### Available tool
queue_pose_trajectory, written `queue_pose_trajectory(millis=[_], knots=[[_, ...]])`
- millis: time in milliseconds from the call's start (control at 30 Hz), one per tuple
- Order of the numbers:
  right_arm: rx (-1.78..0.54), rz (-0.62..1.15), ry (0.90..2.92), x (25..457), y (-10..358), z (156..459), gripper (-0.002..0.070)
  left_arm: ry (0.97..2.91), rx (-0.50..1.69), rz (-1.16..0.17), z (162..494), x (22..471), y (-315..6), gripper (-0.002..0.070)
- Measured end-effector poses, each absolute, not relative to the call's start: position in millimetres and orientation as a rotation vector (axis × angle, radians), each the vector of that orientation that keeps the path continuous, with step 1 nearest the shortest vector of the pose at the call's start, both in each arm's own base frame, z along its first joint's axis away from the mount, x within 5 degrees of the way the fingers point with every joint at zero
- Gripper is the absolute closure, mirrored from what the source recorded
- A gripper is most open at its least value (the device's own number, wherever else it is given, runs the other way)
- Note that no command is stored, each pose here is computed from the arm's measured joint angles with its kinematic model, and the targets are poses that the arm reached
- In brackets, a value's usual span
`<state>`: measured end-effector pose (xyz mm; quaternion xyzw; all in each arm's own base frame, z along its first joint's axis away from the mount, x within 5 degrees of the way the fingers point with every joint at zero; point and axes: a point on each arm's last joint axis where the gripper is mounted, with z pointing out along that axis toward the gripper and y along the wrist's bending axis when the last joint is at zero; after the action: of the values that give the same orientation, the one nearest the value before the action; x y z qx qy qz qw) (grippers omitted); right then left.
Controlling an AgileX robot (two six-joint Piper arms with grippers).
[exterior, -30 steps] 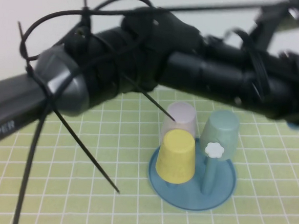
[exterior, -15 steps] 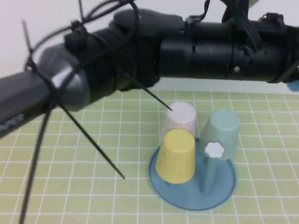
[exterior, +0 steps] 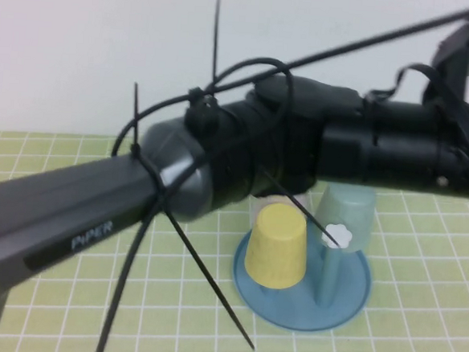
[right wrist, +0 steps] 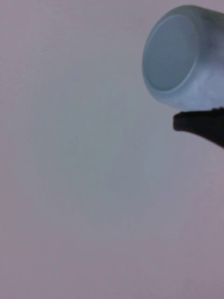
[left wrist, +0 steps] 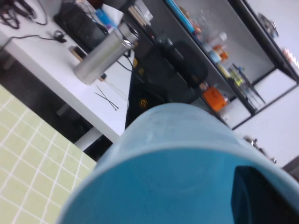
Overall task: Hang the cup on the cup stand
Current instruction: Adjust the cup with two arms
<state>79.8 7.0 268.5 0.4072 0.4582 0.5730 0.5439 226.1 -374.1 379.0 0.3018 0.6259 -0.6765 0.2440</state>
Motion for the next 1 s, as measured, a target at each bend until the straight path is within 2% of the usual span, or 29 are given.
queue_pose_trajectory(millis=[233, 700, 800, 933, 1000], knots=[[1.0, 1.37, 1.109, 80.4, 7.7, 265.7, -0.0004, 1.691, 0.878, -1.845, 378.4, 203.1, -389.5, 0.0662], [0.995, 1.429, 1.035, 79.1, 6.6, 271.1, -0.0012, 1.617, 0.993, -1.829, 378.4, 179.9, -400.6, 0.0662], [0.991, 1.428, 1.035, 79.0, 6.7, 271.3, 0.0009, 1.607, 1.001, -1.821, 378.4, 179.9, -400.6, 0.0662], [0.99, 1.426, 1.036, 79.0, 6.7, 271.3, 0.0099, 1.57, 1.032, -1.795, 378.5, 179.6, -400.5, 0.0662], [0.986, 1.424, 1.036, 79.0, 6.7, 271.5, 0.0118, 1.564, 1.035, -1.791, 378.6, 179.6, -400.5, 0.0662]])
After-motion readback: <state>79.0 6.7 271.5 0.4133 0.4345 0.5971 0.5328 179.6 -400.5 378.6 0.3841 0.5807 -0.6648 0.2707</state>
